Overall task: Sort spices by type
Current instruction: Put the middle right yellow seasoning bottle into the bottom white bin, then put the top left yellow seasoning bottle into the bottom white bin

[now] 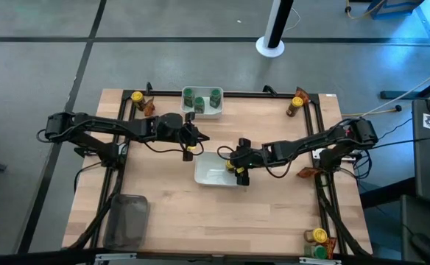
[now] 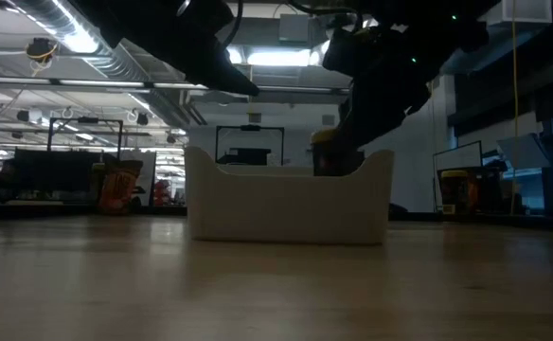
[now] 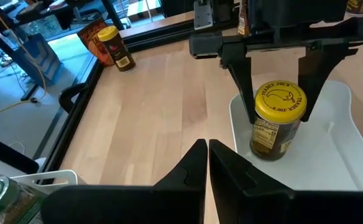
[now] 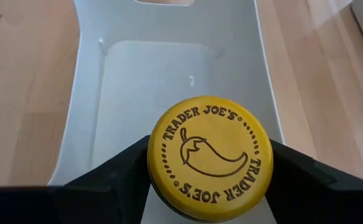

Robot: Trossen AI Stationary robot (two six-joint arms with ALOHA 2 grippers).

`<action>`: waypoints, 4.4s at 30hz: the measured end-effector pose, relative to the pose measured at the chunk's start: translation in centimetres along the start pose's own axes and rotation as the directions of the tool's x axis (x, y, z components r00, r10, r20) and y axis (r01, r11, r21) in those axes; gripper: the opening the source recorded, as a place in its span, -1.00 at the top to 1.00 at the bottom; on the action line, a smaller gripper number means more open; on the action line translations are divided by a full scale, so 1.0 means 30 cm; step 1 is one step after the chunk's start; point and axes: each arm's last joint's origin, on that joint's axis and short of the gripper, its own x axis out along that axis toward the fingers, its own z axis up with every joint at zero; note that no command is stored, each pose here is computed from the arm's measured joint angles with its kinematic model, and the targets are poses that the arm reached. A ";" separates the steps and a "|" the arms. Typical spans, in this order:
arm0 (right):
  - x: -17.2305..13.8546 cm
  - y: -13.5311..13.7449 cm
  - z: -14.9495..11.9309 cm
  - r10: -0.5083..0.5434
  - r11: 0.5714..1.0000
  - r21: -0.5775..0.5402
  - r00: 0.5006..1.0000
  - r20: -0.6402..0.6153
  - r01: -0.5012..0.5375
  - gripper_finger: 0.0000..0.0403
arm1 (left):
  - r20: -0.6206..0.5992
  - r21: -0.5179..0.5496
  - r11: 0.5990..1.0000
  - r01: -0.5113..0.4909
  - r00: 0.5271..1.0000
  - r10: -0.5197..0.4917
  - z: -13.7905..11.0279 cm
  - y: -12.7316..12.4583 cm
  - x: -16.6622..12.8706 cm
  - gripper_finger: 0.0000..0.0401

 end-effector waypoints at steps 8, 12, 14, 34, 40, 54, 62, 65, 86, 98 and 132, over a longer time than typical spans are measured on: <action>0.001 -0.001 -0.002 -0.007 1.000 0.000 1.000 -0.003 0.007 -0.52 | -0.001 -0.002 1.000 0.000 1.000 0.000 0.000 0.000 0.000 0.96; -0.001 0.000 0.005 -0.006 1.000 0.000 1.000 0.002 0.006 -0.67 | -0.001 -0.002 1.000 0.000 1.000 0.000 0.000 0.000 0.000 0.96; -0.007 0.000 0.023 -0.007 1.000 0.002 1.000 0.018 0.007 -0.75 | -0.001 -0.002 1.000 0.000 1.000 0.000 0.000 0.000 0.000 0.96; -0.333 -0.088 0.114 -0.044 0.999 -0.022 0.976 0.214 0.050 -0.94 | -0.005 -0.010 1.000 0.001 1.000 -0.001 -0.002 0.000 0.001 0.96; -0.350 -0.166 0.005 -0.106 0.993 -0.016 0.964 0.242 0.113 -0.94 | 0.004 -0.003 1.000 -0.003 1.000 0.003 0.001 0.002 0.001 0.99; -0.356 -0.402 -0.044 -0.238 0.948 -0.066 0.835 0.497 0.310 -0.94 | 0.081 -0.010 0.997 -0.074 0.994 0.074 0.027 0.020 -0.001 0.86; -0.385 -0.492 -0.044 -0.256 0.935 -0.058 0.779 0.573 0.350 -0.94 | -0.048 -0.042 0.938 -0.344 0.939 0.342 -0.006 0.085 -0.005 0.26; -0.392 -0.512 -0.047 -0.262 0.933 -0.051 0.768 0.585 0.357 -0.94 | -0.141 -0.066 0.870 -0.488 0.868 0.476 -0.028 0.130 -0.014 -0.01; -0.407 -0.523 -0.043 -0.315 0.916 -0.013 0.739 0.595 0.401 -0.94 | -0.710 -0.195 0.347 -0.917 0.376 0.595 -0.100 0.620 -0.347 -0.41; -0.403 -0.523 -0.047 -0.315 0.918 -0.016 0.751 0.580 0.397 -0.94 | -0.754 -0.235 0.230 -0.944 0.326 0.570 -0.127 0.659 -0.397 -0.41; -0.395 -0.521 -0.057 -0.307 0.924 -0.022 0.776 0.551 0.381 -0.94 | -0.999 -0.021 0.314 -0.949 0.010 -0.038 -0.370 0.805 -0.261 -0.41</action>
